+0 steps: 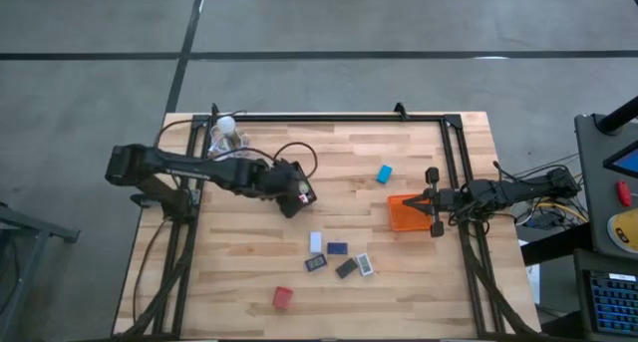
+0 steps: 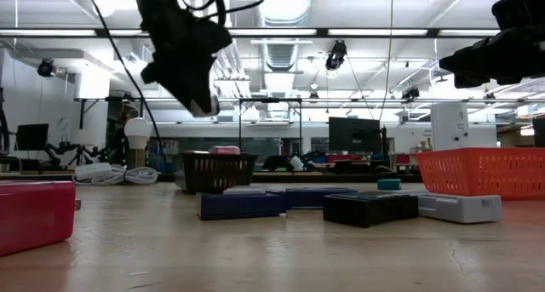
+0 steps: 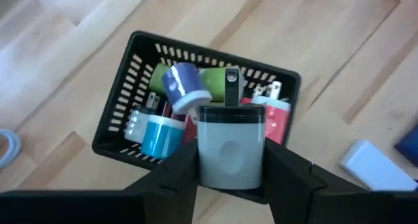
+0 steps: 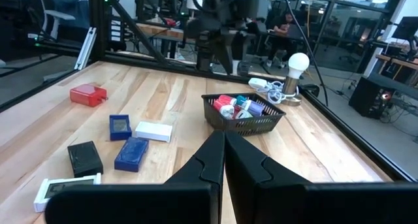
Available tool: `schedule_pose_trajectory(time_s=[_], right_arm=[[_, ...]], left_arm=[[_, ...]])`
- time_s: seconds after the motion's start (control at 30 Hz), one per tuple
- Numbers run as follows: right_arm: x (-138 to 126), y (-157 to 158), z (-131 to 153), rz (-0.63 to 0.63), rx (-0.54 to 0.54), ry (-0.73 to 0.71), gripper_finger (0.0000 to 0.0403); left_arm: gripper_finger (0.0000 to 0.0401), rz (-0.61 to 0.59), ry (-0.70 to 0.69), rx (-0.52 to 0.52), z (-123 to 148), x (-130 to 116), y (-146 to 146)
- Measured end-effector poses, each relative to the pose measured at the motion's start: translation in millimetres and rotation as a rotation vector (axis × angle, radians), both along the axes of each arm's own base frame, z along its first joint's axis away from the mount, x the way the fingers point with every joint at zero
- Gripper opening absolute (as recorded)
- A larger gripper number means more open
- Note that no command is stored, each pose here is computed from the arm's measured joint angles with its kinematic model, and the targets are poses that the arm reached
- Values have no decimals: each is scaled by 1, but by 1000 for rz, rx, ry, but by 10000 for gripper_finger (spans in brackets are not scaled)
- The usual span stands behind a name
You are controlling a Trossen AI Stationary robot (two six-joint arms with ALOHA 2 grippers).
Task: Pick & Place Office items
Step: Put the white charger adapter in the black bin
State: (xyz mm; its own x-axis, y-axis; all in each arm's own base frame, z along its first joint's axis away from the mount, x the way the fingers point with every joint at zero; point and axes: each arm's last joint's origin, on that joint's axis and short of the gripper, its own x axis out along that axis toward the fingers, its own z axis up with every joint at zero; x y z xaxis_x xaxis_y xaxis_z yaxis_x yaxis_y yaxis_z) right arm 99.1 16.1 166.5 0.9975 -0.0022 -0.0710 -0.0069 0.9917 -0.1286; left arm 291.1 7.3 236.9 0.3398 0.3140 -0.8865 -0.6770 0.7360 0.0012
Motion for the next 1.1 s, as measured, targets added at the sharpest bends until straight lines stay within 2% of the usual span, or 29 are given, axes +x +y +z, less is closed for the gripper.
schedule_pose_trajectory(time_s=[0.17, 0.43, 0.53, 0.7, 0.97, 1.1], right_arm=[[0, 0, 0, 0, 0, -1, 9], [0, 0, 0, 0, 0, -1, 9], [0, 0, 0, -1, 0, -1, 9], [0, 0, 0, 0, 0, -1, 8], [0, 0, 0, -1, 0, -1, 8], [0, 0, 0, -1, 0, -1, 8]], left_arm=[[145, 27, -11, -23, -18, -8, 19], [145, 67, 26, -139, -43, -20, 47], [145, 66, 32, -174, -47, -23, 50], [150, 47, 32, -178, -47, -23, 50], [176, 46, 31, -182, -47, -22, 50], [201, 51, 26, -187, -47, -22, 50]])
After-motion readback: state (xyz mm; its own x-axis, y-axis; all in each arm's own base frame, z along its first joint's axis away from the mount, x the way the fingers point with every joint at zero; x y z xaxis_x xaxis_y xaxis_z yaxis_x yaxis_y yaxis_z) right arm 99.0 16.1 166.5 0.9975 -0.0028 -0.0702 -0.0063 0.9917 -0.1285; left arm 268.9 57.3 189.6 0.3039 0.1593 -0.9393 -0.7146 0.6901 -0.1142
